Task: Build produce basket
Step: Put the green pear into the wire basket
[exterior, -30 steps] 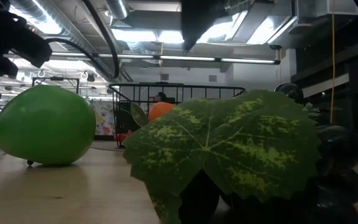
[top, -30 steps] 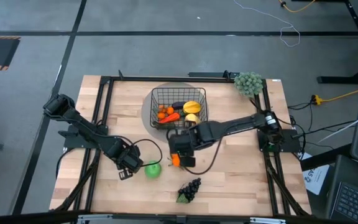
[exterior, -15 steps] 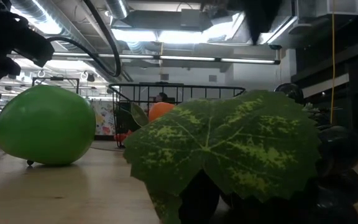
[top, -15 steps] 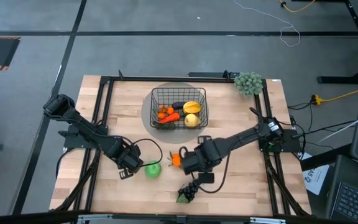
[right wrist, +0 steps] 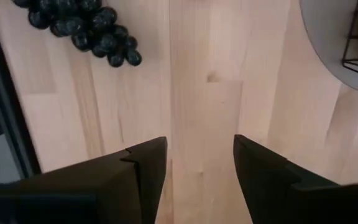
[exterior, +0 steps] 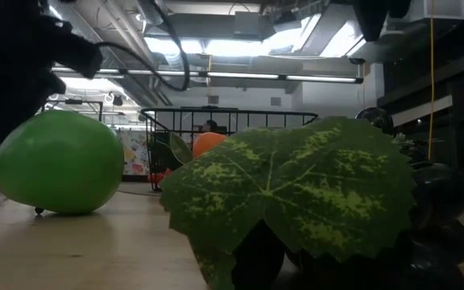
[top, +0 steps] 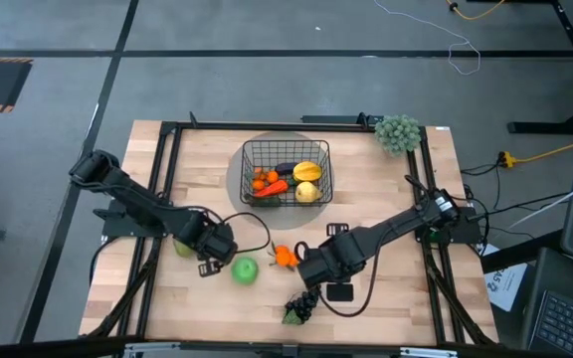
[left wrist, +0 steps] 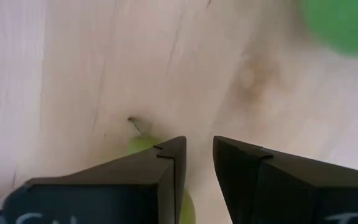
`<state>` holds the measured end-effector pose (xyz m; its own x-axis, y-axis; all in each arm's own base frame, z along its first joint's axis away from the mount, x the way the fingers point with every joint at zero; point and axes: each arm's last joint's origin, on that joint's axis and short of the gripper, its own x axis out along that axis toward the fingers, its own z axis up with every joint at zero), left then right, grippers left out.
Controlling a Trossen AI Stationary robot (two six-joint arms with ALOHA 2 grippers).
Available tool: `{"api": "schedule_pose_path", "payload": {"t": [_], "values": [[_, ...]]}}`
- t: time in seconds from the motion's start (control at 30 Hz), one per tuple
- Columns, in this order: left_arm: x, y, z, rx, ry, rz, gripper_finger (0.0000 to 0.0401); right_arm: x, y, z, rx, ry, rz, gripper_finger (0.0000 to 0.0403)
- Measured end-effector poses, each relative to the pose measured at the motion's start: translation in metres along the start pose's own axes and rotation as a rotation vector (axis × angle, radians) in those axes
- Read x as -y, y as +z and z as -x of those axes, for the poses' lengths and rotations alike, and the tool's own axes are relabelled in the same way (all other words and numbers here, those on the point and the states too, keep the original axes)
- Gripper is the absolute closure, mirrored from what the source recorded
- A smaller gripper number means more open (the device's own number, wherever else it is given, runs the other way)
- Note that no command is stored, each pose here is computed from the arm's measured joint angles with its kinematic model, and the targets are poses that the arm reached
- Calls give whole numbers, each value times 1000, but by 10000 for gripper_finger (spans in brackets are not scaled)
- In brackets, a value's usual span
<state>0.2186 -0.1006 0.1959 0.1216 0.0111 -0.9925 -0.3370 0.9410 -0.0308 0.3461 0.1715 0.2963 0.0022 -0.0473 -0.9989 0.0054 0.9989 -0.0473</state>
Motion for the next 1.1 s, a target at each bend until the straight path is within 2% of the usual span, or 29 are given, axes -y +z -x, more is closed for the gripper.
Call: {"api": "schedule_pose_path", "payload": {"t": [0.37,0.77,1.1], "values": [[-18,1,-30,-73,121,49,332,-9,-5,1,1,0,26,229],[-24,6,-32,-73,117,55,332,-9,-5,1,8,-12,26,229],[-35,-4,-45,-110,157,60,332,-9,-5,1,8,-13,26,229]]}}
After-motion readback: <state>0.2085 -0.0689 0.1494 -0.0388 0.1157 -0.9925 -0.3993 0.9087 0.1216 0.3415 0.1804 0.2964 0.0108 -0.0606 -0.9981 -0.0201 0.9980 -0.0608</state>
